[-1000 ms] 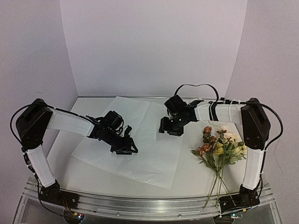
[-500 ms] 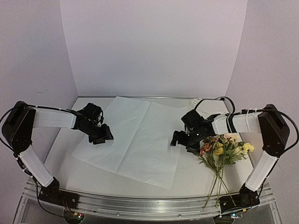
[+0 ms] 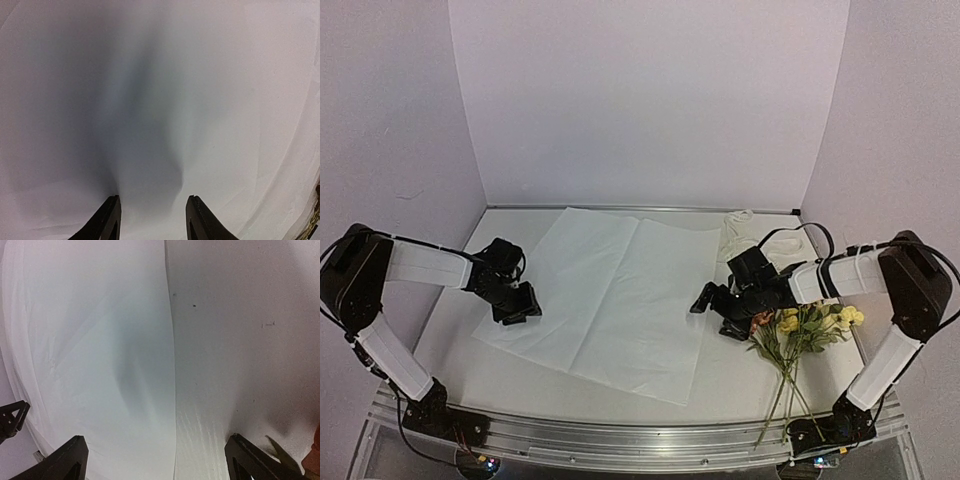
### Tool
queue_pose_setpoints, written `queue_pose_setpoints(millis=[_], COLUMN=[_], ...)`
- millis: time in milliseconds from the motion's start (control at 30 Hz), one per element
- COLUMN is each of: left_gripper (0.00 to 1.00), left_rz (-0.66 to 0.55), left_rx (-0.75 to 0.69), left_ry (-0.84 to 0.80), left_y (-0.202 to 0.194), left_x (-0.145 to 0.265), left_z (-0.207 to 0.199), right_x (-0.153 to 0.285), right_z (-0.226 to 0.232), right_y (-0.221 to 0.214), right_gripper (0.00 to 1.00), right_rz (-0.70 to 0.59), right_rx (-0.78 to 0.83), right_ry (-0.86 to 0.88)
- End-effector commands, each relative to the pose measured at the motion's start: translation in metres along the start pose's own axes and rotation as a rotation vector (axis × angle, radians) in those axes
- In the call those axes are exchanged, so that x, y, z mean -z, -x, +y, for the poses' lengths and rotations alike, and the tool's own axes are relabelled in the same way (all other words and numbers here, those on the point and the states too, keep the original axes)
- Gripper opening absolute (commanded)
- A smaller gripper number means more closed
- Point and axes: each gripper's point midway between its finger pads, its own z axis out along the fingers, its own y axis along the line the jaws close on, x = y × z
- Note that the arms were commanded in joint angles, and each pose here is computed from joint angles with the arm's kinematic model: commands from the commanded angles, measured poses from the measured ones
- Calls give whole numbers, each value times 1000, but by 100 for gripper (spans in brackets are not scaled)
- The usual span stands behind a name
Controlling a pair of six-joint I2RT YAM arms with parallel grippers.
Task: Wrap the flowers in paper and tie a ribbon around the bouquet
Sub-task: Pick up the bottom corner of the flattened wrapping paper from the center of the board.
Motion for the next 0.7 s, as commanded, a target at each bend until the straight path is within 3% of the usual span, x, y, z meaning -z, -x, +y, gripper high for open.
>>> queue_pose_setpoints(millis=[0,400,667], left_gripper=[47,46,46], left_rz=[46,61,74], left_rx=[27,58,60], left_ry=[23,8,-2], left_y=[-20,-28,-32], left_x=[0,2,3], left_z=[13,16,15], right_x=[5,-3,-28], right_z=[2,-11,-4], right_y=[-20,-71,-69], right_gripper=[98,97,82], right_rz=[28,50,40], right_rx=[-93,-116,-196], right_ry=[88,97,219])
